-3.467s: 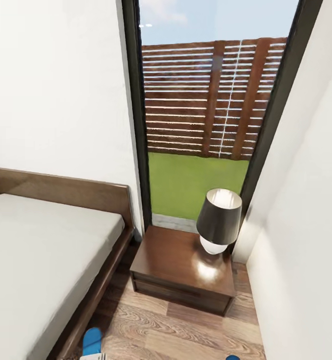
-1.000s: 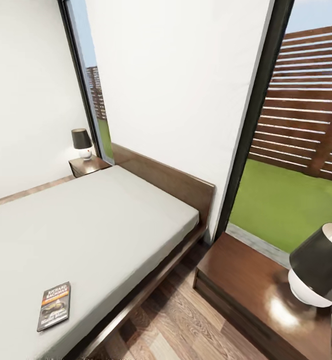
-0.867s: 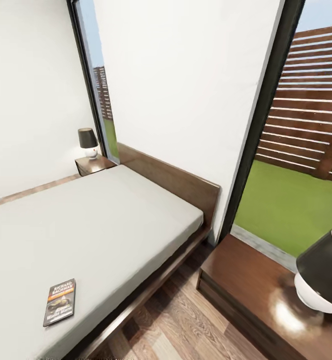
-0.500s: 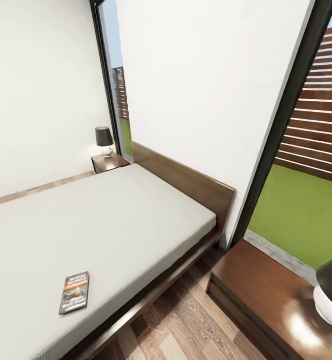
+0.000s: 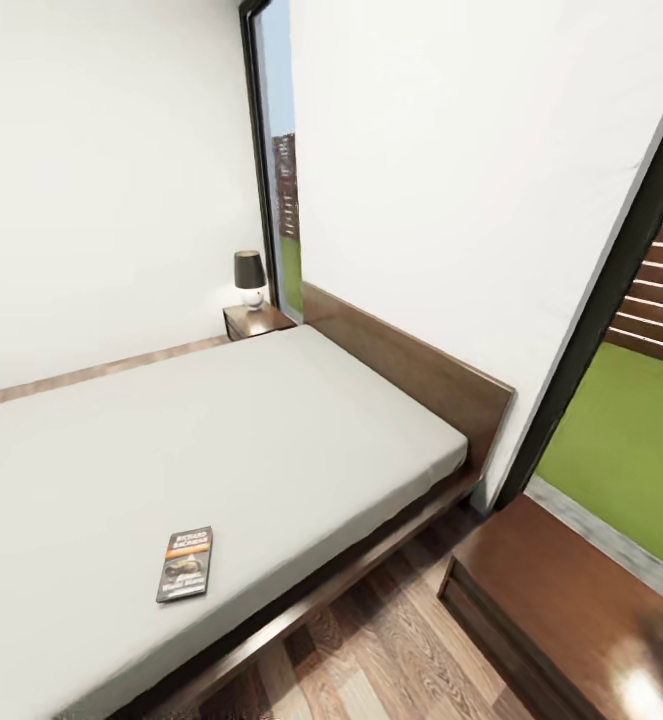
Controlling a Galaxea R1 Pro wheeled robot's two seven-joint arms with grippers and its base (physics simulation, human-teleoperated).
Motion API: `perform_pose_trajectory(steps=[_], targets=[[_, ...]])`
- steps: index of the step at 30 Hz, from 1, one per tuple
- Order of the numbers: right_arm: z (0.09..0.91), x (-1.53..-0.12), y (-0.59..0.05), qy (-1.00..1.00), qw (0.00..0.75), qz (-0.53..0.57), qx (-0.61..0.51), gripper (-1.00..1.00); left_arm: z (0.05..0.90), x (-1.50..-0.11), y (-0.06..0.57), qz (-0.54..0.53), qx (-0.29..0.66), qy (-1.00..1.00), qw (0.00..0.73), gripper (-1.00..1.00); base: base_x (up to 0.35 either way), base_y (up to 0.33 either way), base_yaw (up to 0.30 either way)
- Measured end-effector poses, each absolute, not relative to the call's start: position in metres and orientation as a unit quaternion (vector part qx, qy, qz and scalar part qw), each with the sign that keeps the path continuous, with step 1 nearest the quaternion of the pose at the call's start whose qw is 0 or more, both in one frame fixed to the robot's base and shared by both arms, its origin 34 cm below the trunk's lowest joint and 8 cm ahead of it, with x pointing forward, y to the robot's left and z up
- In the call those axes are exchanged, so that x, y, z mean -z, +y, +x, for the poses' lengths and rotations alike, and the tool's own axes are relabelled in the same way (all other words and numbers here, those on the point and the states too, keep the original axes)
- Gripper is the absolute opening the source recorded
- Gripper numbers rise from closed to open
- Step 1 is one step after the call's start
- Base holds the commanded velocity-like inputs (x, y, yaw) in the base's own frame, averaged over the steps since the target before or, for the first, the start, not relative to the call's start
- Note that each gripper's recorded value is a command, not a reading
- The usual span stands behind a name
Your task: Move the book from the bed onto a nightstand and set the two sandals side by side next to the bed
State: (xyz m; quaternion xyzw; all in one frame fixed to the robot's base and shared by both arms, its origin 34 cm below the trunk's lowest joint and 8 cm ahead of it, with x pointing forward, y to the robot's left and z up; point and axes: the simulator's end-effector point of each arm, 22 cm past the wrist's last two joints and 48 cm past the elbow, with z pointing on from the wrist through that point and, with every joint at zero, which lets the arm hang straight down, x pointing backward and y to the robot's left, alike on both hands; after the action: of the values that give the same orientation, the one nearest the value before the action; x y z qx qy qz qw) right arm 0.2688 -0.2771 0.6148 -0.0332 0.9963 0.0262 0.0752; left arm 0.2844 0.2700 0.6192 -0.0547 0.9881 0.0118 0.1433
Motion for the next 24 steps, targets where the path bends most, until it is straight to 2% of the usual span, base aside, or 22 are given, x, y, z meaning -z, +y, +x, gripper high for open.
perform_pose_trajectory(steps=[24], targets=[[0.2685,-0.6147,-0.2717,0.996,0.075,-0.035,-0.03,-1.0,0.2781,-0.6183,0.2622,-0.055,-0.007,0.989,0.139,-1.0,0.0,0.0,0.255]])
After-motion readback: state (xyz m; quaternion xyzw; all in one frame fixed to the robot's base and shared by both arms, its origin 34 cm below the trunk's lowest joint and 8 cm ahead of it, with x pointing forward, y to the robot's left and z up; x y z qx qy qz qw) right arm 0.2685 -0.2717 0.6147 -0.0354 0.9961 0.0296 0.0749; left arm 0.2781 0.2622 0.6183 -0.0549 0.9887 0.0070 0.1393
